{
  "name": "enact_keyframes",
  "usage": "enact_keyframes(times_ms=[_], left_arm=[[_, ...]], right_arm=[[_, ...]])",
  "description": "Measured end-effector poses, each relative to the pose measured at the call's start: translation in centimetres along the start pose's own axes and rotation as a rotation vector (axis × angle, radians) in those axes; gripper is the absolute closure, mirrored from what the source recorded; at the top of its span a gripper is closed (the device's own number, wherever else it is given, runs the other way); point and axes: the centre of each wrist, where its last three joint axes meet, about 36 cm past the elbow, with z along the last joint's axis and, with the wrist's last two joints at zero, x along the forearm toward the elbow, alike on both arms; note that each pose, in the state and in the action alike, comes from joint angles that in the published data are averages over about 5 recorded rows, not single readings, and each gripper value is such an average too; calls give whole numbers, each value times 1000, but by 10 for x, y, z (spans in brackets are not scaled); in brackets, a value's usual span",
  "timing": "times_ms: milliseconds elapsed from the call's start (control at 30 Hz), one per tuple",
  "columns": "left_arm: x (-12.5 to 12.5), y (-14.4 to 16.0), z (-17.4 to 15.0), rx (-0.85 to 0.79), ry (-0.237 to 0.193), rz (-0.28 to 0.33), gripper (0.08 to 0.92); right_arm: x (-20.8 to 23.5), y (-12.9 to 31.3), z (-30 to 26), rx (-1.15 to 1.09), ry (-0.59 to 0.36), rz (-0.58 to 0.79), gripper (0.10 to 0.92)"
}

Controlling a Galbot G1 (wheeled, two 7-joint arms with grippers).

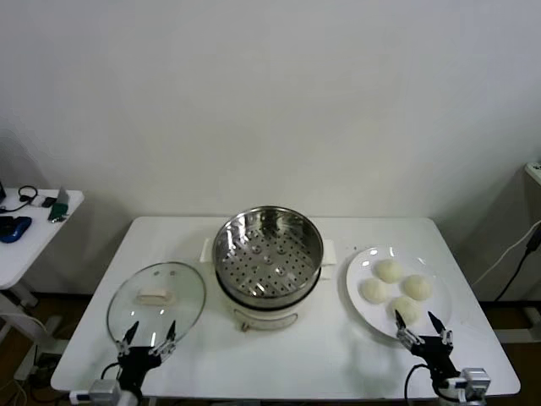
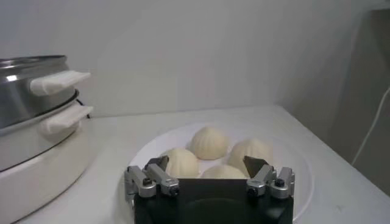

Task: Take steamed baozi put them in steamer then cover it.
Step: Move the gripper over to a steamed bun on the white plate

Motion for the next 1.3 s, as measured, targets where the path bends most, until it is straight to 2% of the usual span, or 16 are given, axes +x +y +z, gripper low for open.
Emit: enact_keyframes(times_ms=[133,300,567,967,1133,1300], left_arm=[[-1,0,-2,-3,-5,2,177],[-2,-1,-5,-8,-12,12,177],[-4,-7,-8,-6,-31,29,177],[0,-10,-8,-6,-42,41,177],[0,-10,-8,-7,-47,42,177],[1,-10,-7,-6,-50,42,177]], right_arm=[[-16,-8,-21,49,11,-13,199],[-57,-26,-71,182,28,-64,200],[-142,-55,-166,554,86,-306,200],[-238,-82,-259,1081,373,-794,200],[-261,-80,-300,1214,515,-884,199],[-273,-80,-321,1276,638,-909,200]])
